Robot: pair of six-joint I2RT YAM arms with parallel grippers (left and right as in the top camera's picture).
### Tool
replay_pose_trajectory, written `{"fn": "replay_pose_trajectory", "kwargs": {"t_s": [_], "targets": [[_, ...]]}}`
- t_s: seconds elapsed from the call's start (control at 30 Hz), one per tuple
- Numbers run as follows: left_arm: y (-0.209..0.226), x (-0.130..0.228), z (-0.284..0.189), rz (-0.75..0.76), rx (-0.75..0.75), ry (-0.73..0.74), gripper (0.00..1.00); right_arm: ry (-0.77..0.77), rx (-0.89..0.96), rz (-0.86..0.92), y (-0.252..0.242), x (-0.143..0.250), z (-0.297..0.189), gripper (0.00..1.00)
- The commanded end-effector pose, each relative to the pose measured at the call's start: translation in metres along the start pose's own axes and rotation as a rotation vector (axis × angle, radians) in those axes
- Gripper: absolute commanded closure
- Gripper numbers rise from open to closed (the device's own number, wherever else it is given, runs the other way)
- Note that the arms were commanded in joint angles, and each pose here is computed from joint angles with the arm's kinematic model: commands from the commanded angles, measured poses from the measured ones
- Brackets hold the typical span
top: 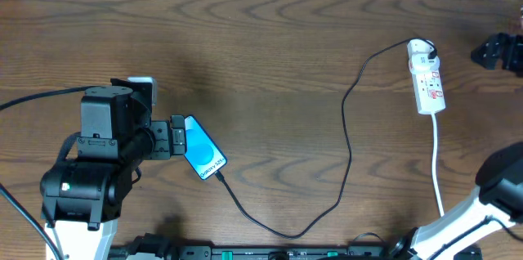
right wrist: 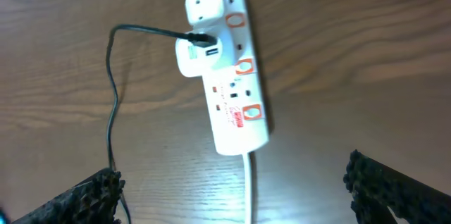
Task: Plug charger to phone and switch on socket
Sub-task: 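Move the right gripper over the white power strip's switch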
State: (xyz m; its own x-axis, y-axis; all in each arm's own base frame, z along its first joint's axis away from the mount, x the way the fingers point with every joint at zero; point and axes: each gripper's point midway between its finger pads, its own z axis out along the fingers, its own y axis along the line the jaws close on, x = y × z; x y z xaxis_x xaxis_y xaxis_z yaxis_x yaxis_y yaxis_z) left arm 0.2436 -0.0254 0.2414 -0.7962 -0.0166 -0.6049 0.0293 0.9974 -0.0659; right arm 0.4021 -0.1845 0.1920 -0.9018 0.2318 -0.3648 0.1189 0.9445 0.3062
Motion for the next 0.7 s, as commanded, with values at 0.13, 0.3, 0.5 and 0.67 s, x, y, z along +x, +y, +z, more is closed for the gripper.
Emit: {"fn": "replay_pose_trajectory", "kwargs": {"t_s": [0.13, 0.3, 0.5, 0.67], "targets": [[0.002, -0.002, -0.002, 0.017, -0.013, -0.007, 0.02, 0.114, -0.203, 0.029, 0.003, 0.011, 0.076, 0.01], [0.002, -0.002, -0.002, 0.016, -0.013, -0.006, 0.02, 0.182, -0.288, -0.031, 0.011, 0.024, 0.118, 0.01], [0.002, -0.002, -0.002, 0.017, -0.013, -0.006, 0.02, 0.160, -0.299, -0.107, 0.024, 0.015, 0.133, 0.01], [0.002, -0.002, -0.002, 0.016, -0.013, -0.006, 0.02, 0.129, -0.290, -0.143, 0.031, 0.005, 0.140, 0.01]]}}
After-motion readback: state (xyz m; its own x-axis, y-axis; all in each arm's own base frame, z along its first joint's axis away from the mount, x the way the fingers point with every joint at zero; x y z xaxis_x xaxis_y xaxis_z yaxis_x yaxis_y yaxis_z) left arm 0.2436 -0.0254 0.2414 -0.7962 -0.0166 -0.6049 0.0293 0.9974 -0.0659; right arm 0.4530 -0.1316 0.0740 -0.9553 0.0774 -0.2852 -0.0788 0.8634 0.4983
